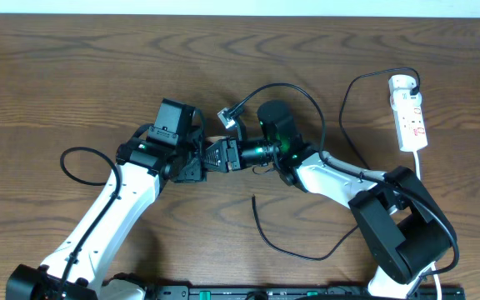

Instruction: Plug charger to phone and switch on socket

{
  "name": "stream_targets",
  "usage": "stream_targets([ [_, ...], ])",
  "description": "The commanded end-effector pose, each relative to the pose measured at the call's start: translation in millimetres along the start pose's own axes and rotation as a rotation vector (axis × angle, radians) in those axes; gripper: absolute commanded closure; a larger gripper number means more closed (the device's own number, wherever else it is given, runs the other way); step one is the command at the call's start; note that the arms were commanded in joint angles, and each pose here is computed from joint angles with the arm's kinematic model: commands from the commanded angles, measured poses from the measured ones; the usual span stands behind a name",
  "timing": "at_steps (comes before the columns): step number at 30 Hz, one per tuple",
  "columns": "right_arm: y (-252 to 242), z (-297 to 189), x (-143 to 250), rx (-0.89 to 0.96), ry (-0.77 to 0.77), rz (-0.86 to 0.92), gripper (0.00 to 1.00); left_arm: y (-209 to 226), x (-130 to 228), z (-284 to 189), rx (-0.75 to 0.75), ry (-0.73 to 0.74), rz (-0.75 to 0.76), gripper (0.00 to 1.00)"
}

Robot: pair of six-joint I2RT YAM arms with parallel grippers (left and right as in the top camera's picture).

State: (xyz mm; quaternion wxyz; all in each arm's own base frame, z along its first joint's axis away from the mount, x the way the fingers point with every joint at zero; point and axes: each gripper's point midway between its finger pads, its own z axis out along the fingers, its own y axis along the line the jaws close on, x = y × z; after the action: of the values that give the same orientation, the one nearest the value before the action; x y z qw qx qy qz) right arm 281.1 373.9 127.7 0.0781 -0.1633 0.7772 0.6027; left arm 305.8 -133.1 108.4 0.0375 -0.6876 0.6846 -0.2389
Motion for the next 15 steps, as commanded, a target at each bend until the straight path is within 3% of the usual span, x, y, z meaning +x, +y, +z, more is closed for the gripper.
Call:
stream_targets([
  [1, 7.1, 4.7, 0.8, -0.016, 0.013, -0.019, 0.45, -6.8, 7.6, -4.3, 0.02, 0.025, 0.007, 0.93],
  [8, 5.8, 4.6, -0.7, -0.008, 0.005, -0.019, 0.53, -6.8, 13.9, -3.9, 0.026, 0.035, 0.024, 0.92],
  [15, 5.8, 4.6, -0.9, -0.008, 0.004, -0.02, 0.55, -7.2, 17.3, -3.7, 0.03, 0.043, 0.032, 0.93],
])
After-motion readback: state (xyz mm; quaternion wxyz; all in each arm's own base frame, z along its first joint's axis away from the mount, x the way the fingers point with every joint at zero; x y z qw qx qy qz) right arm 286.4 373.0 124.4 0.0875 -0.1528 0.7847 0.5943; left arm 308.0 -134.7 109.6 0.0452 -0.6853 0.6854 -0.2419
